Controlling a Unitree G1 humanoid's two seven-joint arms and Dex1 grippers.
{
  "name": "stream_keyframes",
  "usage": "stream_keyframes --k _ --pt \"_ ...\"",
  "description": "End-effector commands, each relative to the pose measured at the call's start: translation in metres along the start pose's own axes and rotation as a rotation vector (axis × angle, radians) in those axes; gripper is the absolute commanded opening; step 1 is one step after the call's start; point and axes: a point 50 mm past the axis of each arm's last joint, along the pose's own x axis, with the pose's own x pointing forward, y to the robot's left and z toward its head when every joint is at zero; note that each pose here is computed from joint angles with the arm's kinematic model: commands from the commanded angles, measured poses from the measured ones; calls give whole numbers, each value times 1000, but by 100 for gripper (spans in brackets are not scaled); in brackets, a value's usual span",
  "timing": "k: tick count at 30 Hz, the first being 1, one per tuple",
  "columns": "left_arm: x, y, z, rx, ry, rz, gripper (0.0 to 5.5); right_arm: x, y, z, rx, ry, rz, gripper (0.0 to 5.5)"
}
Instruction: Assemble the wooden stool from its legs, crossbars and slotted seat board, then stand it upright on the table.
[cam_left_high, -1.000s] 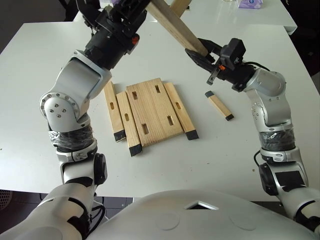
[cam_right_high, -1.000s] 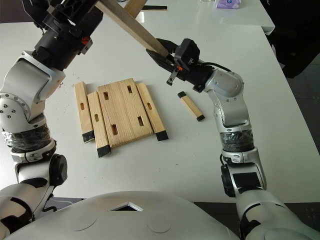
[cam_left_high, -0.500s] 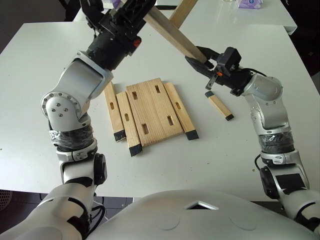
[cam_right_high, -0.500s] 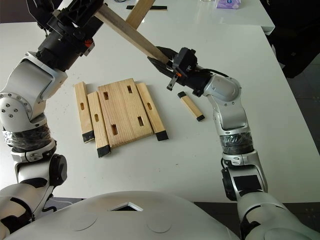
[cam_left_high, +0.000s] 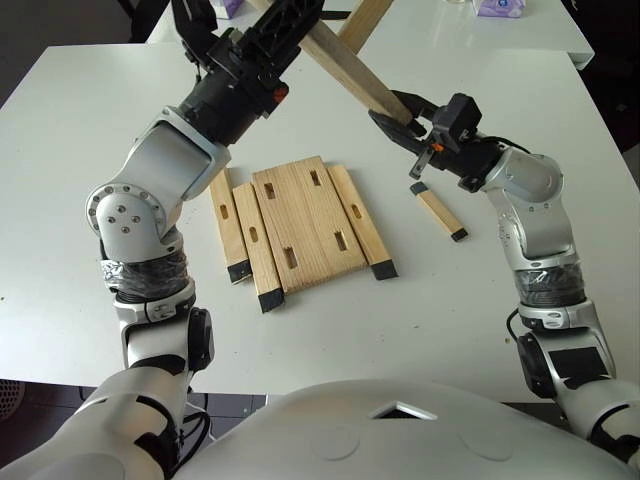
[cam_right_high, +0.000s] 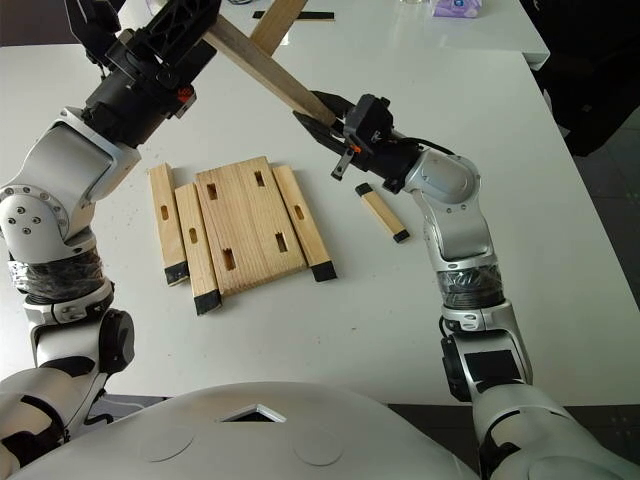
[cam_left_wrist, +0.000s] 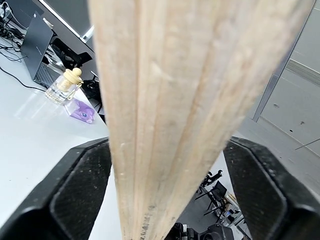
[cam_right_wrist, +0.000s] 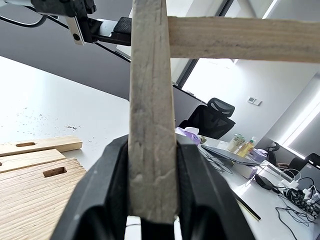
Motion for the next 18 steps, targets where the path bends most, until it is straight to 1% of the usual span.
stream_keyframes --k 1,6,7,13,16,17,18 --pt "-3 4 -1 16 12 18 308 1 0 6 -22 -22 5 105" --pt "-4 6 -3 23 19 23 233 1 1 7 -22 -28 19 105" --pt "-4 6 -4 24 20 21 226 1 1 7 -22 -28 20 105" --pt "-4 6 -8 31 31 8 223 2 0 8 -28 -29 25 105" --pt "-6 4 -5 41 5 -4 223 1 -1 3 -33 6 19 105" --pt "-7 4 -4 45 -7 -4 223 1 -1 1 -31 27 23 141" --pt "-7 4 -2 55 -19 0 223 0 -1 -2 -28 46 25 147"
